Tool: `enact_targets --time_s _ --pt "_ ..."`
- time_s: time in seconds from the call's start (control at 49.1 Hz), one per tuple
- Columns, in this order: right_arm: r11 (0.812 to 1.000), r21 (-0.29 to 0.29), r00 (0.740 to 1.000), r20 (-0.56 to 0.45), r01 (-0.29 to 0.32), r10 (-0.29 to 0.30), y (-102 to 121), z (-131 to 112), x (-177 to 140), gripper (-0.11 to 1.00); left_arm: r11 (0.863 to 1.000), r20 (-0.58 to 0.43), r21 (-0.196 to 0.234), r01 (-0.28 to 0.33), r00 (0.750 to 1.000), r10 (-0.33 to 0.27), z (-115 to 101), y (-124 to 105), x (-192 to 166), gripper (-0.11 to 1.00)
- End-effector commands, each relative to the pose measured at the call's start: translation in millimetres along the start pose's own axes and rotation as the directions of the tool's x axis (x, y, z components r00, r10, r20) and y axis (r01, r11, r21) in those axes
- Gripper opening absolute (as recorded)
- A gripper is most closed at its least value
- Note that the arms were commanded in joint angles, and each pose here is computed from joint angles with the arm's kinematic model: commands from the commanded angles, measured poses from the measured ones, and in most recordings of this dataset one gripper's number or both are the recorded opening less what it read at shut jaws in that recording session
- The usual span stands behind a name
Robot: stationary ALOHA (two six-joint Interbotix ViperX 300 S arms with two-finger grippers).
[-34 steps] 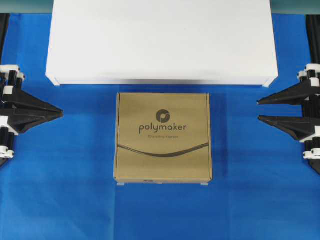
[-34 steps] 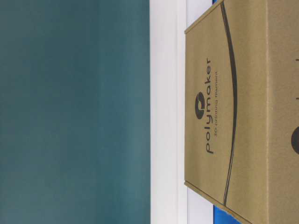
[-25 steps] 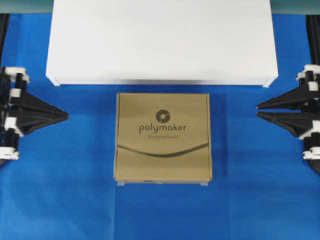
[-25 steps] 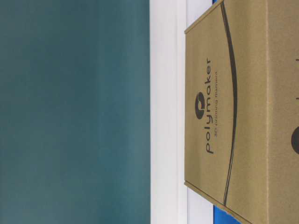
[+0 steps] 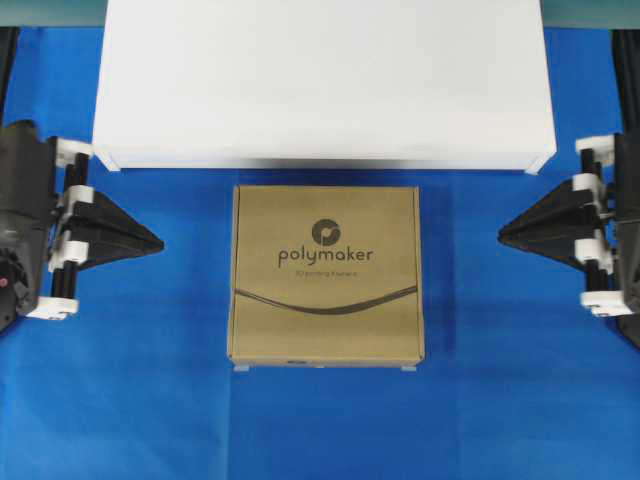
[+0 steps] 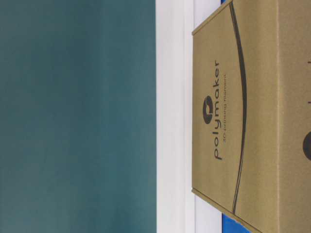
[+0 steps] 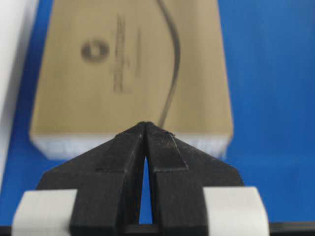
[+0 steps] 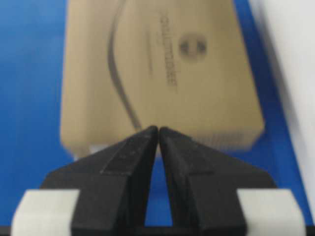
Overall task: Place the cardboard box on the stand after clamping it between your arms.
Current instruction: 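Raise both grippers from the table sides toward the box, then move both grippers inward to the left and right sides of the box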
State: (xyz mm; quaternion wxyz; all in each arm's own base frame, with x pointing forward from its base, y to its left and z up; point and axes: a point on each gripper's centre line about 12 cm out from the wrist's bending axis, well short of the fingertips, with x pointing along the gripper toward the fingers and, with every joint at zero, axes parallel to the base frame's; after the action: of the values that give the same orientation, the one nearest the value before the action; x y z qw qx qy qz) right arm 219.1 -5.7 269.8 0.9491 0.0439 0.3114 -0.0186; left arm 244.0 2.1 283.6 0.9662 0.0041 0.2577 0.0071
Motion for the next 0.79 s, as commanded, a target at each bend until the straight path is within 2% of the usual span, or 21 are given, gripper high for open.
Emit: enact_targets --time_s 0.0,0.183,0.285,0.428,0.55,0.611,0.652,0.774 --pt "1.0 -0.002 0.997 -0.079 0.008 -0.009 -0.2 8.8 3.8 0.0 1.0 -0.063 0.01 -0.003 0.998 0.004 13.9 0.1 0.1 0.0" --pt "1.0 -0.015 0.977 -0.21 0.025 -0.028 -3.1 -1.6 20.5 0.01 1.0 -0.205 0.017 -0.004 0.979 0.007 13.1 -0.3 15.7 0.0" --pt "0.999 -0.031 0.953 -0.299 0.035 -0.042 -5.0 -11.2 27.6 0.01 1.0 -0.263 0.016 -0.005 0.965 0.009 8.5 -0.3 24.8 0.0" --pt "0.998 -0.049 0.908 -0.415 0.045 -0.062 -7.2 -18.4 33.8 0.04 1.0 -0.28 0.024 0.0 0.96 0.007 8.5 -1.2 30.0 0.0" --pt "0.998 -0.053 0.893 -0.445 0.046 -0.065 -7.5 -18.2 40.8 0.1 0.999 -0.293 0.036 0.003 0.956 0.008 4.6 -1.2 31.2 0.0" --pt "0.997 -0.057 0.887 -0.456 0.046 -0.067 -8.1 -18.1 43.8 0.18 0.999 -0.3 0.049 0.006 0.954 0.009 1.1 -1.1 32.3 0.01" --pt "0.997 -0.063 0.884 -0.463 0.043 -0.067 -7.8 -18.4 46.1 0.25 0.999 -0.31 0.047 0.0 0.951 0.015 -2.9 1.1 33.2 0.06" --pt "0.996 -0.082 0.873 -0.483 0.032 -0.068 -8.4 -23.5 52.7 0.58 0.998 -0.345 0.055 0.001 0.938 0.018 -15.7 2.2 39.7 0.39"
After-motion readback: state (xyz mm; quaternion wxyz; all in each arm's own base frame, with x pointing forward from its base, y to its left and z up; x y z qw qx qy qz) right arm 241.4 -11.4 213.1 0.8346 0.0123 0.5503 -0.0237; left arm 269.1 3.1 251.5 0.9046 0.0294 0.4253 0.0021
